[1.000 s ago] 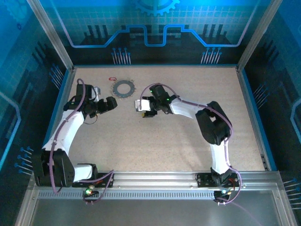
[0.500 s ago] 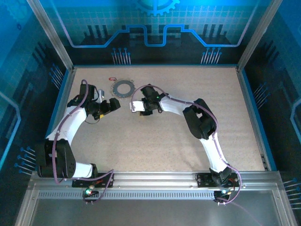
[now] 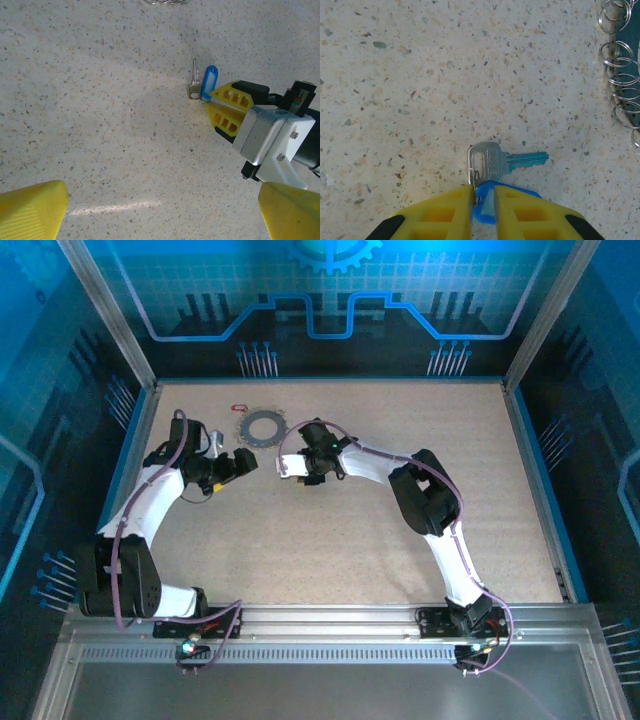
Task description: Put the keys on the keyring
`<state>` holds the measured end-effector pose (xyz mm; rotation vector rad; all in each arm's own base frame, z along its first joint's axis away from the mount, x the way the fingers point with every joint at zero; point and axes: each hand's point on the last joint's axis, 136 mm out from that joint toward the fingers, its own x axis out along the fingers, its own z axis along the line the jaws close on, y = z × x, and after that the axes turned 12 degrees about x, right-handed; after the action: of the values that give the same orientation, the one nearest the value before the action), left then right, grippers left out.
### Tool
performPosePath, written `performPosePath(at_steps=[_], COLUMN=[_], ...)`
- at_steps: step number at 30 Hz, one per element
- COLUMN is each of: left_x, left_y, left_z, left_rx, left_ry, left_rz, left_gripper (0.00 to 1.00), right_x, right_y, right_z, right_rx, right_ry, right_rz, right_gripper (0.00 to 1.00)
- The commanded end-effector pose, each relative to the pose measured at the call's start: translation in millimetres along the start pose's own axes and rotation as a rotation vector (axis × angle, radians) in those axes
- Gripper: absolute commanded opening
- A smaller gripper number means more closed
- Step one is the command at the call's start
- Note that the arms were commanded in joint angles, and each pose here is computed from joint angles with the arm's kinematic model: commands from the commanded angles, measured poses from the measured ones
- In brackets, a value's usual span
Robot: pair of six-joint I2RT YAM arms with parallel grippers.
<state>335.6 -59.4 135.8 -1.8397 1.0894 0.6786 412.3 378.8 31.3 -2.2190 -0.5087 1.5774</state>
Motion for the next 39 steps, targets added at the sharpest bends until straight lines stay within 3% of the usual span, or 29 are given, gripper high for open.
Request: performPosePath(at_steps=[1, 14, 25, 31, 39], left_x=[-0.2, 0.0, -0.1, 0.4, -0.7], left_y=[0.2, 0.3, -0.3, 0.5, 1.1], left_z=[-1.3, 0.0, 0.9, 1.3, 2.5], left_rx=[-0.039, -0.044, -0.046, -0.049, -0.047], left_ry=[0.019, 0.012, 0.006, 0.005, -0.004], left_rz=[0.014, 0.016, 0.014, 0.018, 0.016], left_gripper=[0.99, 0.99, 0.99, 0.99, 0.99], right_x=[4.6, 7.6, 1.6, -21.8, -85.8], right_y=[13.5, 15.0, 5.8, -1.9, 13.2], right_z=[10.0, 13.0, 4.9, 3.7, 32.3], right_rx=[0.012, 0.02, 0.054, 0.115, 0.366], right_ry=[-0.046, -0.071, -0.004, 0.047, 0.075], right_rz=[0.035, 0.032, -0.019, -0.058, -0.093], right_gripper=[0.18, 0.19, 0.08, 0.02, 0.0])
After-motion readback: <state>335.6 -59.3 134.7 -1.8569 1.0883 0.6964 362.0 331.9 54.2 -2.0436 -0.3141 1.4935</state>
